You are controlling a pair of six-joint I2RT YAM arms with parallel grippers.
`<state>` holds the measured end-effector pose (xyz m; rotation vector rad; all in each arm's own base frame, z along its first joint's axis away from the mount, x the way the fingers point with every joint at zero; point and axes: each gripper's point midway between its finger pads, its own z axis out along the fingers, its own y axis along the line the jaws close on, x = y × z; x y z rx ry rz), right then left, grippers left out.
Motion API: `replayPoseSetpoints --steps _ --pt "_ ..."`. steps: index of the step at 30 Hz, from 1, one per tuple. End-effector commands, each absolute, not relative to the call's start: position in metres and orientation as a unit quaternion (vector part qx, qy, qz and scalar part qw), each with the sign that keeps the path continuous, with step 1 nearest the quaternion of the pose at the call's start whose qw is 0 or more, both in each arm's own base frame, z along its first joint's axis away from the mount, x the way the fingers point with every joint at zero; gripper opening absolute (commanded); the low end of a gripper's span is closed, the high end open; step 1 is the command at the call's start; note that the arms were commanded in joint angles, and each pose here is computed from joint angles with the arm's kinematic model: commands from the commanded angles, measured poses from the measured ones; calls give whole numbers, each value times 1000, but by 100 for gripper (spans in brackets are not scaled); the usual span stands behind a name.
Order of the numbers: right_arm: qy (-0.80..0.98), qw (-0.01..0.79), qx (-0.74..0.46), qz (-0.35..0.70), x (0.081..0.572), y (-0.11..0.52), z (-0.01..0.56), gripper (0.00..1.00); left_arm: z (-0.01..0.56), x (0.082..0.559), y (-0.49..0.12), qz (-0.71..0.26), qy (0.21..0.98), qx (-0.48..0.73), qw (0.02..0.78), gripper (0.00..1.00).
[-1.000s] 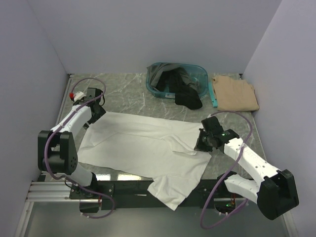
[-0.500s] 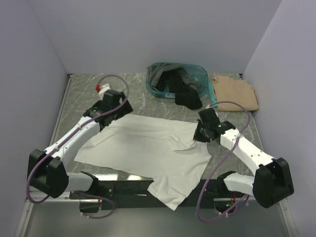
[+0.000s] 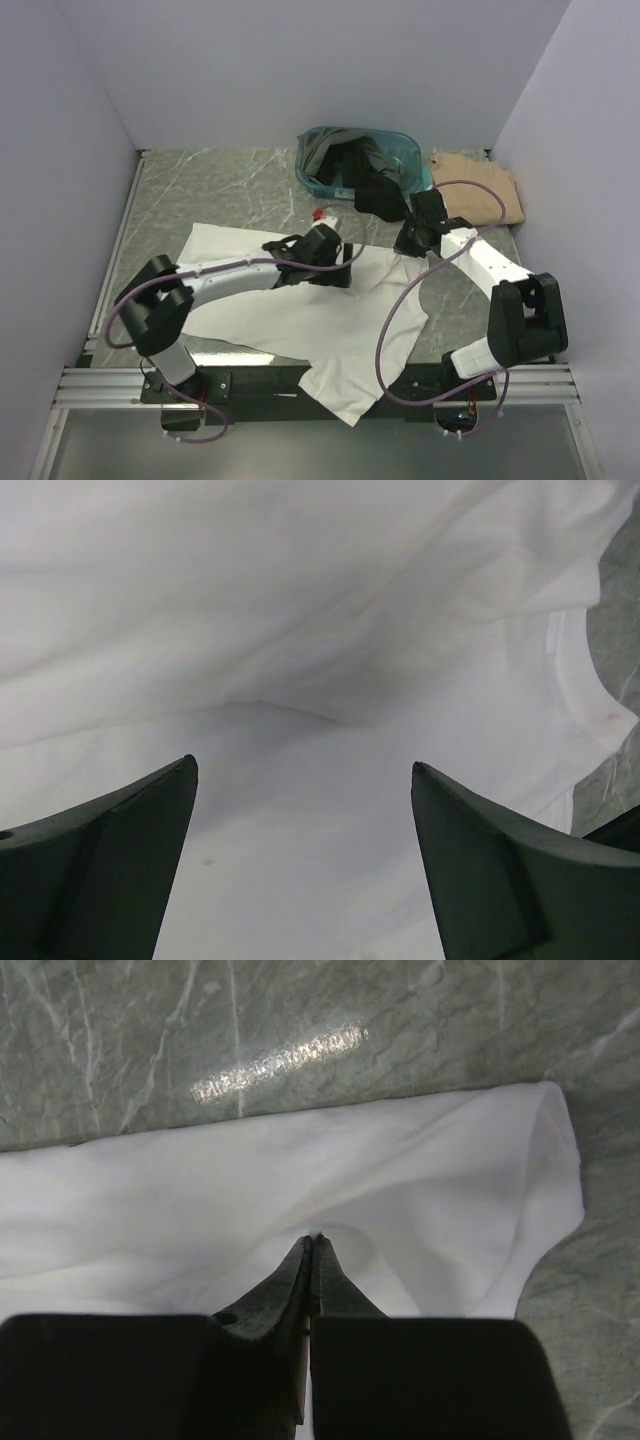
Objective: Fold and stack the t-shirts
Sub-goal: Fold the tshirt
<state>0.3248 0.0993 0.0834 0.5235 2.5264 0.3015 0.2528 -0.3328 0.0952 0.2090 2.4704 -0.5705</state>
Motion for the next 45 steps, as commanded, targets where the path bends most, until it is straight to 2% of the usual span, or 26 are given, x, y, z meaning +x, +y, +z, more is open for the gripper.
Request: replayPoseSetpoints --steps 1,7,8,11,22,29,39,45 --pt "933 281 183 130 345 106 88 0 111 255 -369 -230 918 102 307 92" --pt "937 267 182 132 344 108 75 0 105 233 -403 -243 918 124 288 80" --pt "938 265 181 133 342 108 74 0 100 231 -408 -242 919 127 283 74" --pt "938 262 183 136 339 107 70 0 85 221 -414 -235 926 134 265 64" --pt "938 247 183 158 332 109 54 0 58 223 -419 -196 939 124 253 56" --pt "940 241 177 166 328 110 49 0 45 225 -420 -177 946 120 245 39" --pt "941 237 170 170 324 111 47 0 40 233 -415 -139 951 105 254 29" --pt "941 239 166 173 322 112 48 0 37 234 -412 -126 953 101 255 11"
